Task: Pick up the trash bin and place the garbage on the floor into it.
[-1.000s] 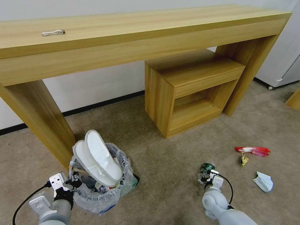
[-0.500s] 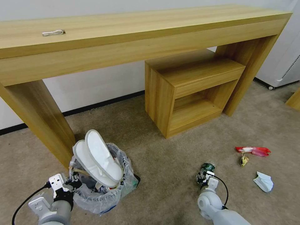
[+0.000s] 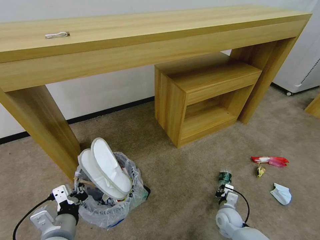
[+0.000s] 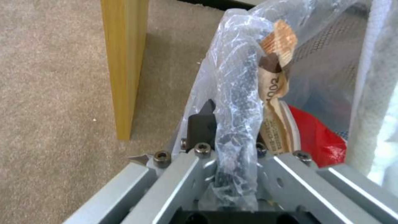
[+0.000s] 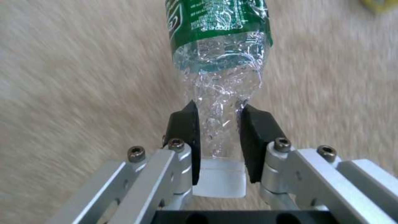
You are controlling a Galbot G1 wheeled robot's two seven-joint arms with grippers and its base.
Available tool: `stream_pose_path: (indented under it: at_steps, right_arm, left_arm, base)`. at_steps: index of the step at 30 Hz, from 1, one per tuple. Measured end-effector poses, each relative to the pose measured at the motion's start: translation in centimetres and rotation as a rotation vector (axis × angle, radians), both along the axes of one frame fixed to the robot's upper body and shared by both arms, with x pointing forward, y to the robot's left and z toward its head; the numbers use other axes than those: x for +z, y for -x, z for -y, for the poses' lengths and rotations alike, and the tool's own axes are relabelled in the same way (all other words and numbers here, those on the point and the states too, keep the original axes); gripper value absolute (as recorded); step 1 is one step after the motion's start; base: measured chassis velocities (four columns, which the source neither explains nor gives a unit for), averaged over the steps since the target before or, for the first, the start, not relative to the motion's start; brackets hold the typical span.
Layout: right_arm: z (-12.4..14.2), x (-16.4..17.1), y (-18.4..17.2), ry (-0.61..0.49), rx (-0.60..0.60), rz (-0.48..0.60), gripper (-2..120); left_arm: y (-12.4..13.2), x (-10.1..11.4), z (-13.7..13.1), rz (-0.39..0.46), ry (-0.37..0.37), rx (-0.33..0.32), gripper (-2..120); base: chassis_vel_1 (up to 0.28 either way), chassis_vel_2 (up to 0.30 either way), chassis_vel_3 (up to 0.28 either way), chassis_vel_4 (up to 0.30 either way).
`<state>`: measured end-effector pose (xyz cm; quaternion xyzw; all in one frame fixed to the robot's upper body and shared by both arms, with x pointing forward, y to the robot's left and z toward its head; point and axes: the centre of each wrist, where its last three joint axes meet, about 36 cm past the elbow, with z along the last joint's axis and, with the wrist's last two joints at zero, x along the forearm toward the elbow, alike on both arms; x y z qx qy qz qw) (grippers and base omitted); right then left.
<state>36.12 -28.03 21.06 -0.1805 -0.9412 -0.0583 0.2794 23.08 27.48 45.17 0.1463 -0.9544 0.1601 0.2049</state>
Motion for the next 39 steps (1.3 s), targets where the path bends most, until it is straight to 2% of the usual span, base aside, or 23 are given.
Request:
stream_pose_path:
  at_steps: [2,3,4,6,7,8,11,12,15,16,19,20,23,24,27,28,31,32,35,39]
  right_arm:
    - [0.1,1.3,0.4,-0.027,0.036,0.069,19]
    - [0.0,2.8,0.6,-0.054,0.075,0.137,19]
    - [0.0,2.8,0.6,-0.054,0.075,0.137,19]
    - [-0.3,4.4,0.7,-0.081,0.114,0.204,19]
    - [-0.8,6.2,0.7,-0.108,0.157,0.274,19]
    - [-0.8,6.2,0.7,-0.108,0.157,0.274,19]
    - [-2.2,10.9,0.4,-0.161,0.268,0.418,19]
    - [-2.2,10.9,0.4,-0.161,0.268,0.418,19]
    - [-3.4,14.7,-0.3,-0.185,0.402,0.535,19]
    - [-3.4,14.7,-0.3,-0.185,0.402,0.535,19]
    - [-3.7,17.4,-1.1,-0.190,0.537,0.620,19]
    - [-3.7,17.4,-1.1,-0.190,0.537,0.620,19]
    - [-3.9,20.6,-2.0,-0.208,0.699,0.729,19]
    - [-3.9,20.6,-2.0,-0.208,0.699,0.729,19]
    - [-5.4,23.3,-2.6,-0.304,0.846,0.812,19]
    - [-5.4,23.3,-2.6,-0.304,0.846,0.812,19]
    - [-6.9,24.6,-2.7,-0.411,0.992,0.893,19]
    - [-6.9,24.6,-2.7,-0.411,0.992,0.893,19]
    - [-8.4,25.0,-2.8,-0.477,1.099,0.934,19]
    - [-10.2,24.4,-2.4,-0.534,1.193,0.934,19]
  left_arm:
    - [0.0,-0.1,0.0,-0.002,-0.001,0.001,1]
    - [-0.1,-0.3,-0.1,-0.006,-0.003,0.003,1]
    - [-0.1,-0.3,-0.1,-0.006,-0.003,0.003,1]
    - [-0.1,-0.5,-0.1,-0.008,-0.003,0.005,1]
    - [-0.2,-0.6,-0.1,-0.009,-0.004,0.005,1]
    - [-0.2,-0.6,-0.1,-0.009,-0.004,0.005,1]
    - [-0.2,-0.7,0.0,-0.012,-0.005,0.004,1]
    - [-0.2,-0.7,0.0,-0.012,-0.005,0.004,1]
    - [-0.1,-0.7,0.1,-0.018,-0.007,-0.001,1]
    - [-0.1,-0.7,0.1,-0.018,-0.007,-0.001,1]
    - [0.1,-0.6,0.3,-0.024,-0.005,-0.010,1]
    - [0.1,-0.6,0.3,-0.024,-0.005,-0.010,1]
    - [-0.1,-0.5,0.5,-0.027,-0.003,-0.026,1]
    - [-0.1,-0.5,0.5,-0.027,-0.003,-0.026,1]
    - [-0.1,-0.5,0.5,-0.028,-0.003,-0.027,1]
    - [-0.1,-0.5,0.5,-0.028,-0.003,-0.027,1]
    - [-0.2,-0.4,0.4,-0.025,-0.004,-0.026,1]
    - [-0.2,-0.4,0.4,-0.025,-0.004,-0.026,1]
    - [-0.3,-0.3,0.4,-0.025,-0.003,-0.024,1]
    - [-0.3,-0.3,0.5,-0.024,0.001,-0.021,1]
  base:
    - [0.000,0.000,0.000,0.000]
    - [0.000,0.000,0.000,0.000]
    - [0.000,0.000,0.000,0.000]
    - [0.000,0.000,0.000,0.000]
    - [0.000,0.000,0.000,0.000]
    - [0.000,0.000,0.000,0.000]
    - [0.000,0.000,0.000,0.000]
    - [0.000,0.000,0.000,0.000]
    - [0.000,0.000,0.000,0.000]
    - [0.000,0.000,0.000,0.000]
    - [0.000,0.000,0.000,0.000]
    - [0.000,0.000,0.000,0.000]
    - [0.000,0.000,0.000,0.000]
    - [0.000,0.000,0.000,0.000]
    - [0.000,0.000,0.000,0.000]
    - [0.000,0.000,0.000,0.000]
    - [0.000,0.000,0.000,0.000]
    - [0.000,0.000,0.000,0.000]
    - [0.000,0.000,0.000,0.000]
    - [0.000,0.000,0.000,0.000]
